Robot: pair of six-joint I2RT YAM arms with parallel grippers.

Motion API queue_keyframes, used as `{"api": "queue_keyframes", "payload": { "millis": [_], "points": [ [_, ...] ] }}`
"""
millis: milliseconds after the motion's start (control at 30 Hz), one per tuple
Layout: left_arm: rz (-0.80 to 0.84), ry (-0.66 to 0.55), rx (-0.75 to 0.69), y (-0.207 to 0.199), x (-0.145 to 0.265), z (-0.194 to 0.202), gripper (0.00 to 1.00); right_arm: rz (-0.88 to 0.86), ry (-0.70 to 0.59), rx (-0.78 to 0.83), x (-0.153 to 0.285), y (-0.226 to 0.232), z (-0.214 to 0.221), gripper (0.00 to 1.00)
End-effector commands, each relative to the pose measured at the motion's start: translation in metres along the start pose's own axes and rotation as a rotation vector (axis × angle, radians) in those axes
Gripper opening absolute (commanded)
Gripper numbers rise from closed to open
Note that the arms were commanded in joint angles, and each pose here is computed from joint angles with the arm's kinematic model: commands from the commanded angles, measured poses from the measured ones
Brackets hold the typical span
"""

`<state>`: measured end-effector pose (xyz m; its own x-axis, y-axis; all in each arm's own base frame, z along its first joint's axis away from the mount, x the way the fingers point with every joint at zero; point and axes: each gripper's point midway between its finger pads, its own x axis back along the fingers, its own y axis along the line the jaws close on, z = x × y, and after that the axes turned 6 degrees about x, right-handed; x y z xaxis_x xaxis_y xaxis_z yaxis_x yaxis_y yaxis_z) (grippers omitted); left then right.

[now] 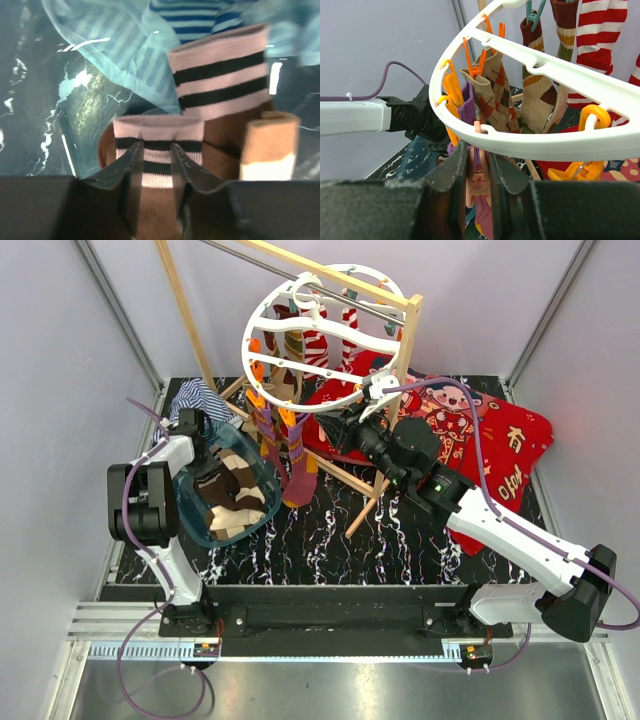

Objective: Clip the socks to the hanger
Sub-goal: Pick up the sock from the bin.

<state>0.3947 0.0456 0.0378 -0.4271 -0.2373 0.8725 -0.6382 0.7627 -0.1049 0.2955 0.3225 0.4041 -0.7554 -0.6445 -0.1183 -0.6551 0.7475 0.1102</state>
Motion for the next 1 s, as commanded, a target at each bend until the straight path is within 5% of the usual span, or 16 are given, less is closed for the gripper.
{"api": "queue_keyframes", "payload": {
  "millis": [0, 233, 967],
  "points": [
    [0.002, 0.001, -0.027, -0.005, -0.007, -0.009, 0.26, 0.004, -0.043, -0.006, -0.001, 0.002, -0.013, 0.07],
    [-0.014, -0.02, -0.049, 0.0, 0.003, -0.015, 0.0, 0.009, -0.047, -0.005, 0.001, 0.001, -0.013, 0.06],
    [0.245, -0.538, -0.16, -0.013, 0.214, -0.085, 0.0, 0.024, -0.045, -0.001, 0.002, -0.002, -0.015, 0.06]
  ]
}}
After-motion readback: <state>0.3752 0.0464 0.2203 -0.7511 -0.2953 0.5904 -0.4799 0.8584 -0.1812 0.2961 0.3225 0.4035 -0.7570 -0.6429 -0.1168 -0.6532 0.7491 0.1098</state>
